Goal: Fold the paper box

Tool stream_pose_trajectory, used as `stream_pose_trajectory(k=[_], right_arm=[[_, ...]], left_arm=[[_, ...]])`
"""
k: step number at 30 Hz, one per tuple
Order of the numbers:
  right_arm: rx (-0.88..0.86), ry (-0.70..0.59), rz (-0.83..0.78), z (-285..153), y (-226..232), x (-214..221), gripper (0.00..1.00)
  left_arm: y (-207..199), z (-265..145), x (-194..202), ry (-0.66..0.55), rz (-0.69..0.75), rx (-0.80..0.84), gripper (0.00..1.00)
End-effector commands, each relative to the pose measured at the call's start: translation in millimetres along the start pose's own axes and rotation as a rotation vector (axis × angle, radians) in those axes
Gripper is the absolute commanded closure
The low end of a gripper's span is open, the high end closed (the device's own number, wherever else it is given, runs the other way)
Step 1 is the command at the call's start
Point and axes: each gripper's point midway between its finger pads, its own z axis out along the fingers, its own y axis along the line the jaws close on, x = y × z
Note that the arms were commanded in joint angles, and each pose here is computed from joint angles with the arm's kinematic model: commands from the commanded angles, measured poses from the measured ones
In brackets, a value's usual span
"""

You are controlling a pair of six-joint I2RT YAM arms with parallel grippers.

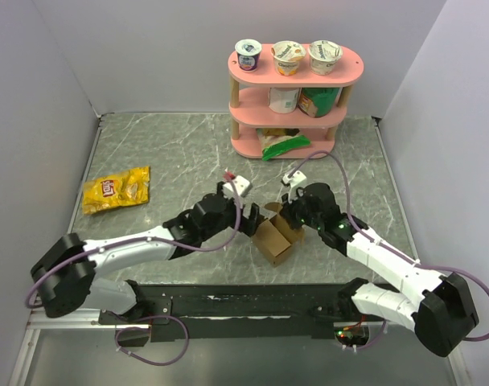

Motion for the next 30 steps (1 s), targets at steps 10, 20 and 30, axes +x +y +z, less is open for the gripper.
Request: stream_pose_trajectory(k=[10,20,30], right_arm=[[0.166,-0.040,0.193,5,-18,-14,1.00],[0.153,-0.052,0.223,5,-9,-10,1.00],[0.047,-0.137,0.174,-3,19,-17,0.97]], left_arm=[[-15,-35,34,0.081,-0.596,-0.021,0.05],[-29,-11,41,0.098,-0.741,0.143,0.48],[-27,19,60,0.155,-0.701,0.118,0.64]])
